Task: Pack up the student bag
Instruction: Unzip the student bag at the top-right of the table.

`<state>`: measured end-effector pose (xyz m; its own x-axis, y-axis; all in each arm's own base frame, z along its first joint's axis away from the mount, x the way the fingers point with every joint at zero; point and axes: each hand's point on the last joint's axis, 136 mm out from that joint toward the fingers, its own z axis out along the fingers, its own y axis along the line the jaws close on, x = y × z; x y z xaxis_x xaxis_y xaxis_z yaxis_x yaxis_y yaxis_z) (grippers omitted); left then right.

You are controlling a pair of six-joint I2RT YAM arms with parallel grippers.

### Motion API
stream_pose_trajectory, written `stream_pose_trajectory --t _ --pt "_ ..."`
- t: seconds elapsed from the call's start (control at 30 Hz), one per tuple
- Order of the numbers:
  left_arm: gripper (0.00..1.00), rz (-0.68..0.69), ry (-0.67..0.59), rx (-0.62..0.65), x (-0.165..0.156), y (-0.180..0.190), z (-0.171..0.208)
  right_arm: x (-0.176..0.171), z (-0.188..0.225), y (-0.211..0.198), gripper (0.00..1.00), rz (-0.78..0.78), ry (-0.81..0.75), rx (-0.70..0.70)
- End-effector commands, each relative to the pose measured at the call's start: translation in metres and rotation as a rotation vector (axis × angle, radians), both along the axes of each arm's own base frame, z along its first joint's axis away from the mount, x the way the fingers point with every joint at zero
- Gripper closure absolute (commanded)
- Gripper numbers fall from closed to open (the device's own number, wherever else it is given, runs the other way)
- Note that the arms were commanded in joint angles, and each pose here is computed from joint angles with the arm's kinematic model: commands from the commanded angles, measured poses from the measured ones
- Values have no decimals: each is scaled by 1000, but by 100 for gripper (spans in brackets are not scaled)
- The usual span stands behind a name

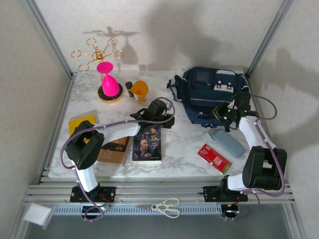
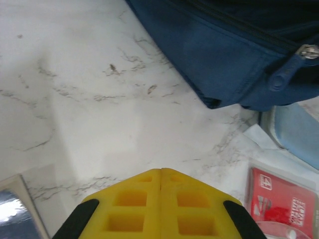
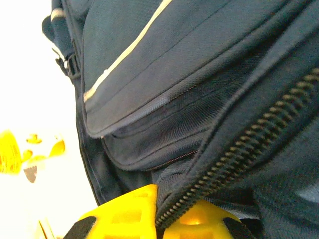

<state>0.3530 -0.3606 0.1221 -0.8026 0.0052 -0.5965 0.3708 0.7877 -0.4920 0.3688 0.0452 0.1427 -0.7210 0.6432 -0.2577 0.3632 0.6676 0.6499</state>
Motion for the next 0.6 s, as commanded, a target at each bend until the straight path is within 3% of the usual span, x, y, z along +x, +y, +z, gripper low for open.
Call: stream_pose_trajectory --t 0.0,0.07,0.23,0.4,0.57 --pt "100 -60 -43 -88 4 -26 30 5 25 14 100 126 -82 -14" --pt "84 -169 -90 -88 -2 -45 42 5 32 18 100 157 -98 -7" --pt "59 -427 -264 -68 -8 -74 68 6 38 17 100 156 -104 -18" --pt "47 -523 -259 17 -2 -88 53 9 44 19 100 154 -119 1" --pt "44 -541 -271 45 6 -96 47 9 45 21 100 163 -121 7"
